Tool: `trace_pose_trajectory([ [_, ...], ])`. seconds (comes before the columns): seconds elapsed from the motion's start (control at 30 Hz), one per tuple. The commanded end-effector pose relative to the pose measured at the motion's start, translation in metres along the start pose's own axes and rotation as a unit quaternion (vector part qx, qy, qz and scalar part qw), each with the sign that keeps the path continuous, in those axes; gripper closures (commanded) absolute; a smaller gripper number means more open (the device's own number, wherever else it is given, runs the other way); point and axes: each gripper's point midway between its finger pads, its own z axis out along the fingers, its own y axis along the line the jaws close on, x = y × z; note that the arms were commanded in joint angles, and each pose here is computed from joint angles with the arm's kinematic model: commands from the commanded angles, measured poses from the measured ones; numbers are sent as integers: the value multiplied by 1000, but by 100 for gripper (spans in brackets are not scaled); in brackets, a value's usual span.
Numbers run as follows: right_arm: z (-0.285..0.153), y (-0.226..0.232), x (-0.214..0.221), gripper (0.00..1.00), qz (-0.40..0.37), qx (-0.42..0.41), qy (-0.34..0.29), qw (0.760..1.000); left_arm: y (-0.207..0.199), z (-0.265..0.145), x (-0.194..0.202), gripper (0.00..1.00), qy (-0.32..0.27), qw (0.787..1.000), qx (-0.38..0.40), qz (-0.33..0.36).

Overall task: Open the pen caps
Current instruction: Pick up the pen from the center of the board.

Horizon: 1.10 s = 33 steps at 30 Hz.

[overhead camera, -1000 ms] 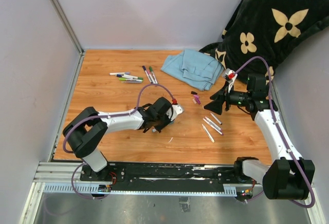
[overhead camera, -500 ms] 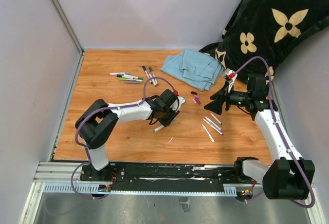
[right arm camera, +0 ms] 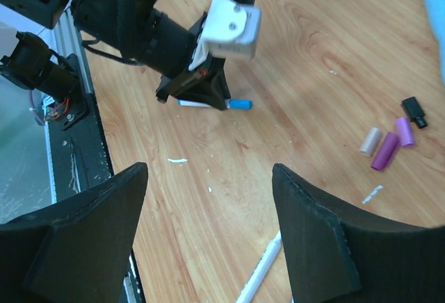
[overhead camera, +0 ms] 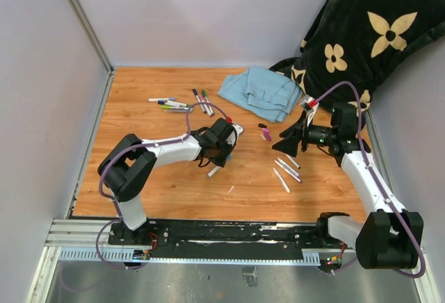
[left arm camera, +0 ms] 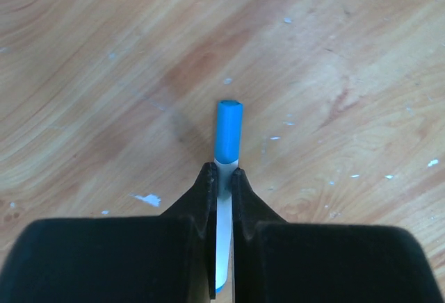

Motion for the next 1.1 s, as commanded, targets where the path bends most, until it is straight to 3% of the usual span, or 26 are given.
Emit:
trace_pose_trajectory([
  [0.0,19,5,7,27,26,-22,-4,999,13,-13,-32,100,-90,993,-3,-83],
  [0.13,42,1,27,28,53,-12,5,999,2,-26,-64,100,-177,974,37,-134],
  [0.33,72,2,49,27,73,-2,22,997,-25,-64,-106,100,-308,916,142,-213],
  [0.6,91,17,59,25,104,-18,41,994,-45,-111,-124,100,-412,840,217,-280],
  [0.87,102,30,64,28,110,-19,60,992,-62,-132,-128,100,-469,773,270,-330],
  [0.93,103,28,67,32,117,-13,68,991,-65,-134,-128,100,-475,766,273,-337],
  [0.97,103,28,66,40,118,-15,69,991,-66,-135,-127,100,-478,764,272,-338],
  [1.07,103,35,62,75,113,-34,68,991,-68,-137,-126,100,-485,758,274,-340],
])
